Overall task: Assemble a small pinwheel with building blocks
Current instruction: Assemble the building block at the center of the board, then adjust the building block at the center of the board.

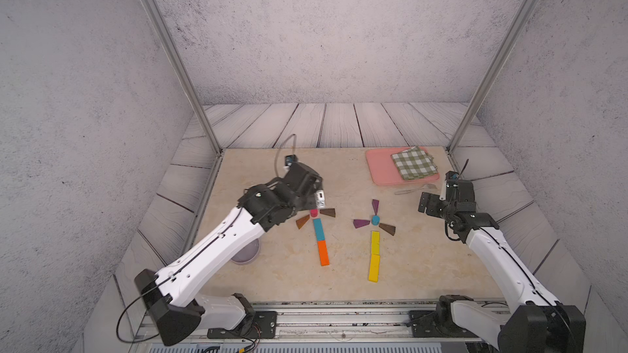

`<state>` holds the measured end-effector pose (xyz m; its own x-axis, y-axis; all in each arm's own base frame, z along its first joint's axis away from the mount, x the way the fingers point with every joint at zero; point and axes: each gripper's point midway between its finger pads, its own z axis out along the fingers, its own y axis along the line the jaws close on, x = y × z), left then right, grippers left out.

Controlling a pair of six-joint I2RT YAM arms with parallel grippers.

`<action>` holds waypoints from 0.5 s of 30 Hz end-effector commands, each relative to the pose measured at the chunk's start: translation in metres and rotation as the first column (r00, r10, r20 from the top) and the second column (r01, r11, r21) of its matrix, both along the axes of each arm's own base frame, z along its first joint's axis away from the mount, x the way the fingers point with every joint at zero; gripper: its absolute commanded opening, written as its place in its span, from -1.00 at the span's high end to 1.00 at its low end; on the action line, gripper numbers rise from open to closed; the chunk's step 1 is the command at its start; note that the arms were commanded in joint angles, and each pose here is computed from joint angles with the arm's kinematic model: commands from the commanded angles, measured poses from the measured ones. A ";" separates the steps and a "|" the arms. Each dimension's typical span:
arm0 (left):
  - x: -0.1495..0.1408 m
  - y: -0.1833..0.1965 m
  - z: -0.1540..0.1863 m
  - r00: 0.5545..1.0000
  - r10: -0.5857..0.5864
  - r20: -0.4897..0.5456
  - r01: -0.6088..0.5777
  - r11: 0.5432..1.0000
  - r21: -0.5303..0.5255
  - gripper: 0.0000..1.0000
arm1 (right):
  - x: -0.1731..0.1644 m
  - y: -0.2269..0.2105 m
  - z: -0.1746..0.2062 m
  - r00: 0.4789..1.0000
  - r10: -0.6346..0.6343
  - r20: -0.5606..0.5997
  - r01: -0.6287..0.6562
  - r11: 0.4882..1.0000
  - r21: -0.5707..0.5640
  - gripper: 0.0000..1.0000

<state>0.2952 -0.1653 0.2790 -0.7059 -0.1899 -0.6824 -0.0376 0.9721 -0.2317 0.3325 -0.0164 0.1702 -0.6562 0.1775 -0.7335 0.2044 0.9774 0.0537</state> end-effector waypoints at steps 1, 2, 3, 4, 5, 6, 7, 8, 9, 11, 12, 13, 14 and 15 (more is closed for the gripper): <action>0.012 0.028 -0.038 0.998 -0.011 -0.061 0.016 0.996 0.082 -0.92 | -0.001 -0.006 0.010 0.999 -0.013 0.037 0.014 1.000 -0.026 -0.98; 0.014 0.032 -0.040 0.998 -0.009 -0.067 0.013 0.998 0.059 -0.92 | -0.002 -0.005 0.009 0.999 -0.010 0.033 0.011 1.000 -0.025 -0.98; 0.014 0.029 -0.041 0.997 -0.037 -0.063 0.040 0.998 0.038 -0.92 | -0.003 -0.004 0.009 0.999 -0.007 0.032 0.008 1.000 -0.019 -0.98; 0.014 0.028 -0.042 0.997 -0.051 -0.060 0.054 0.998 0.039 -0.92 | -0.004 -0.002 0.008 1.000 -0.003 0.025 0.003 1.000 -0.008 -0.98; 0.014 0.031 -0.043 0.997 -0.043 -0.061 0.047 0.997 0.055 -0.92 | -0.006 0.000 0.008 1.000 0.000 0.011 0.000 1.000 0.013 -0.98; 0.013 0.044 -0.044 0.998 0.001 -0.066 0.004 0.996 0.088 -0.92 | -0.009 0.007 0.008 1.000 0.010 -0.005 -0.009 0.999 0.053 -0.97; 0.013 0.059 -0.047 0.995 0.060 -0.080 -0.052 0.993 0.105 -0.92 | -0.012 0.013 0.008 1.000 0.008 -0.022 -0.006 0.994 0.111 -0.98; 0.012 0.073 -0.049 0.990 0.102 -0.098 -0.093 0.991 0.091 -0.93 | -0.018 0.027 0.005 0.998 0.034 -0.050 -0.024 0.981 0.192 -0.97; 0.015 0.090 -0.054 0.983 0.143 -0.114 -0.138 0.989 0.049 -0.92 | -0.026 0.043 0.002 0.995 0.058 -0.082 -0.035 0.965 0.258 -0.98; 0.019 0.117 -0.062 0.971 0.205 -0.120 -0.209 0.977 -0.027 -0.93 | -0.045 0.072 -0.009 0.982 0.111 -0.156 -0.069 0.965 0.254 -0.97; 0.020 0.129 -0.065 0.966 0.232 -0.114 -0.238 0.970 -0.040 -0.92 | -0.058 0.086 -0.020 0.970 0.132 -0.206 -0.085 0.971 0.225 -0.98; 0.021 0.141 -0.067 0.959 0.261 -0.107 -0.265 0.964 -0.027 -0.92 | -0.070 0.101 -0.030 0.954 0.167 -0.248 -0.112 0.969 0.221 -0.98; 0.022 0.151 -0.070 0.952 0.289 -0.104 -0.291 0.957 -0.004 -0.92 | -0.080 0.109 -0.042 0.941 0.178 -0.288 -0.114 0.968 0.226 -0.98; 0.022 0.163 -0.072 0.940 0.325 -0.102 -0.324 0.946 0.027 -0.92 | -0.092 0.118 -0.054 0.929 0.186 -0.321 -0.112 0.966 0.235 -0.99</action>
